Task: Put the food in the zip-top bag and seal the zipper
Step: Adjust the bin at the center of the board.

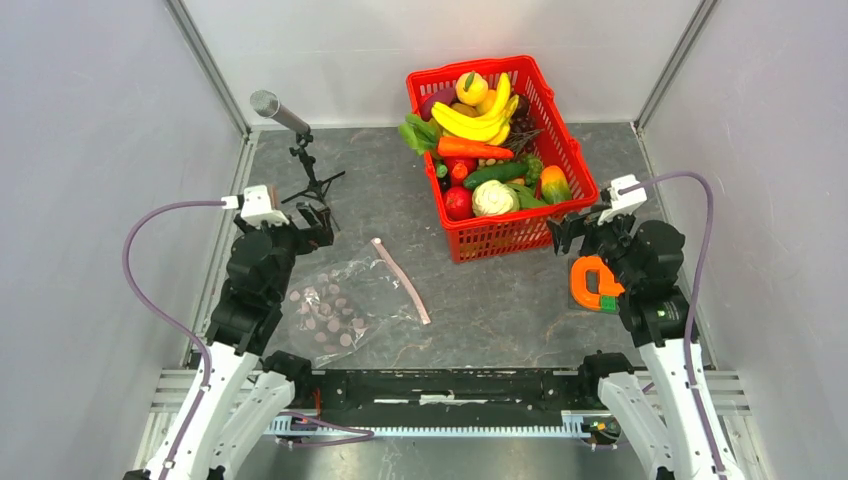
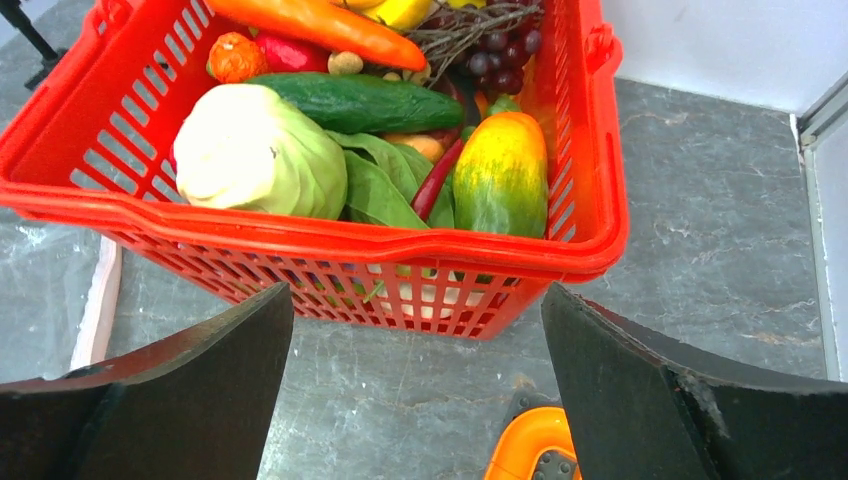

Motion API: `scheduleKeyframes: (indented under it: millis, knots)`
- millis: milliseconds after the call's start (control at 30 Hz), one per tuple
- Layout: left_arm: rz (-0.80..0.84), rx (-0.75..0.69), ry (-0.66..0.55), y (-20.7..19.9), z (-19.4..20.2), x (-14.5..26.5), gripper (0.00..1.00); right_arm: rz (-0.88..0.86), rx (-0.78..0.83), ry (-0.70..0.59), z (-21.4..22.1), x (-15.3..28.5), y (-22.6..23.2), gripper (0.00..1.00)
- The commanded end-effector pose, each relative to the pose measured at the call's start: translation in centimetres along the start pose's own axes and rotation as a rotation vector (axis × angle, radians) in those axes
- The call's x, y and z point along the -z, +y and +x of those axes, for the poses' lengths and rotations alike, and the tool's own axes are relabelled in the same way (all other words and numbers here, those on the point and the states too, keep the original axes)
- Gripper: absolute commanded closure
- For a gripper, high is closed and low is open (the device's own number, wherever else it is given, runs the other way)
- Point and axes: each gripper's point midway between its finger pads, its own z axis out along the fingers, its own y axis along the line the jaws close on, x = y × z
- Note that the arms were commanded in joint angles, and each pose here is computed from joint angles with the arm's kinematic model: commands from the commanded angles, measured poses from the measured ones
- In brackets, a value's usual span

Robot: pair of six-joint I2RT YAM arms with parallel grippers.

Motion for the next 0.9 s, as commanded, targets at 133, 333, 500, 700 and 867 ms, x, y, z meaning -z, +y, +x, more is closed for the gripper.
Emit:
scheduleKeyframes:
  millis: [133, 333, 500, 700, 867]
  knots:
    - [0.123, 0.169, -0.048, -2.3, -0.2, 0.8, 0.0, -0.238, 0.053, 0.018, 0.7, -0.5, 3.7, 0.02]
    - [0.246, 0.316, -0.119, -3.9, 0.4, 1.8, 0.0, -0.328, 0.003, 0.033, -0.7, -2.2, 5.5, 0.02]
    - [0.451, 0.25, 0.031, -7.9, 2.0, 2.1, 0.0, -0.132, -0.027, 0.123, -0.7, -4.9, 2.7, 0.02]
    - [0.565, 0.183, 0.229, -10.1, 5.1, 2.2, 0.0, 0.051, 0.004, 0.174, -2.3, -7.6, -1.0, 0.02]
    - [0.542, 0.167, 0.263, -9.5, 6.2, 2.2, 0.0, -0.166, -0.058, 0.021, -6.9, -5.8, 3.4, 0.02]
